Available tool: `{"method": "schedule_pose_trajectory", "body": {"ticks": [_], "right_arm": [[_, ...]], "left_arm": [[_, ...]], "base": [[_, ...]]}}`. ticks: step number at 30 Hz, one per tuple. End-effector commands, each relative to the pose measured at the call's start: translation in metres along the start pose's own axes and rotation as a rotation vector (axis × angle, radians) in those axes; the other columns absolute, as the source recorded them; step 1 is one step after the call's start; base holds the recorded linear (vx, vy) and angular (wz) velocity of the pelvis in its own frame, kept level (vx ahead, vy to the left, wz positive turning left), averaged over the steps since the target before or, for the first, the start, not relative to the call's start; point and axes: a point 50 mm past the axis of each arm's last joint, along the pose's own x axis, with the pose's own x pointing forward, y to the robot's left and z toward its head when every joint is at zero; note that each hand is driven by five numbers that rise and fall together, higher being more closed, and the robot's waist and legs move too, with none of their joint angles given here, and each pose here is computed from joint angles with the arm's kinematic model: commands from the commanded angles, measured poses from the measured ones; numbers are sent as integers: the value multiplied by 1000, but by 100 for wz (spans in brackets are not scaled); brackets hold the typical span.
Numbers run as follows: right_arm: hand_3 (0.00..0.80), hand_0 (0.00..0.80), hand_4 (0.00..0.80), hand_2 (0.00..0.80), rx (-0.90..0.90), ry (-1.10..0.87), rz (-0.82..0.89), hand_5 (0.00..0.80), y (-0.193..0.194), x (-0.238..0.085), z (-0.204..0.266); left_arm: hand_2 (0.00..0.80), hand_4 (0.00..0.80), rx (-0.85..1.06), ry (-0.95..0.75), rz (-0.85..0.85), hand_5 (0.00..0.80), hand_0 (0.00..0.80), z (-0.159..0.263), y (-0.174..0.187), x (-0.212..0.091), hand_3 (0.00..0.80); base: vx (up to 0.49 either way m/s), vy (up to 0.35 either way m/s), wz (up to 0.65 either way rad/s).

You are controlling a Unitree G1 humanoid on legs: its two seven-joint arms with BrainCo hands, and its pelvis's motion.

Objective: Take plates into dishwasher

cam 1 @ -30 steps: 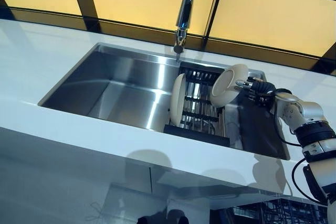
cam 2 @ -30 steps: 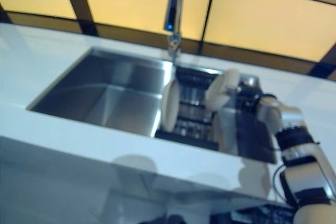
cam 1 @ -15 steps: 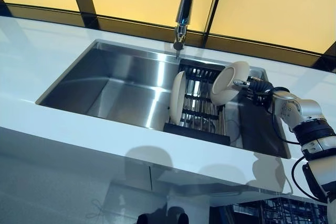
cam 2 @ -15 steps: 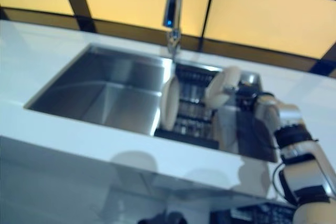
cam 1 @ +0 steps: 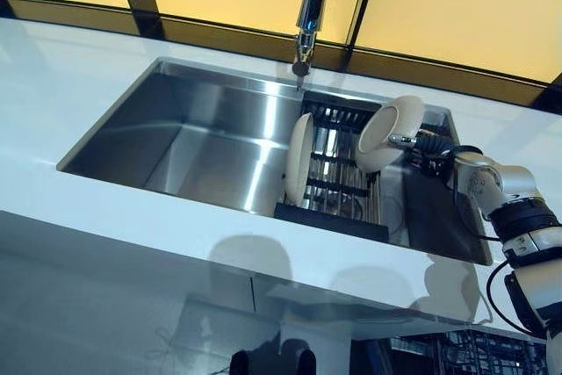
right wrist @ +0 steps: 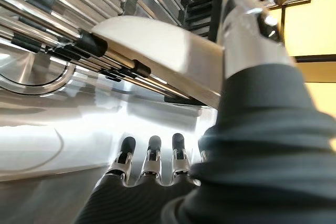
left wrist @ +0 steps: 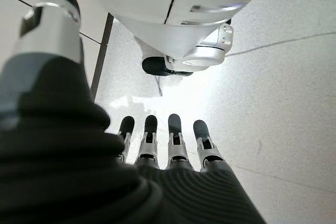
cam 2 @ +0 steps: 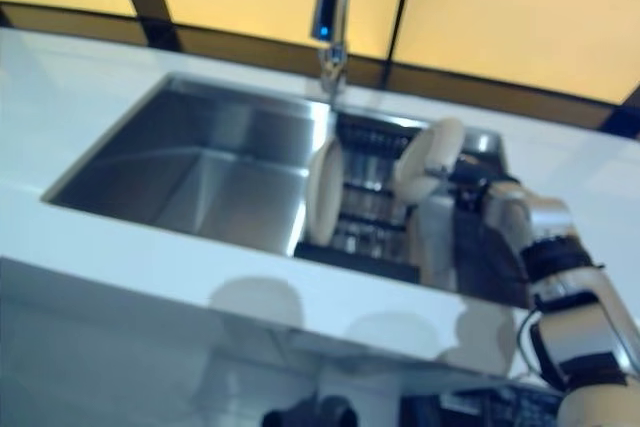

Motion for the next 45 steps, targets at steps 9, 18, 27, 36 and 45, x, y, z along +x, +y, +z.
{"method": "schedule_pose_trajectory", "body": {"ticks": [9, 18, 27, 36, 45], "right_arm": [[800, 800, 800, 800, -93, -183, -132, 800, -3, -10, 67], [800, 800, 800, 800, -131, -254, -241, 800, -19, -14, 84], [800, 800, 800, 800, -136, -289, -282, 800, -28, -19, 91], [800, 800, 800, 800, -154, -353, -293, 800, -30, -29, 106], [800, 800, 800, 800, -171, -382, -270, 800, -30, -37, 119]], "left_arm": [[0, 0, 9, -7, 8, 0, 0, 2, 3, 0, 0], [0, 0, 7, -21, -13, 0, 0, 3, -3, 0, 0], [0, 0, 23, -15, -6, 0, 0, 2, -1, 0, 0], [0, 0, 33, 10, 10, 0, 0, -5, 1, -1, 0], [0, 0, 43, 61, 39, 0, 0, -13, 4, -2, 0]], "base": [[5, -5, 3], [-21, 12, 2], [0, 0, 0], [4, 8, 0], [17, 31, -6]]}}
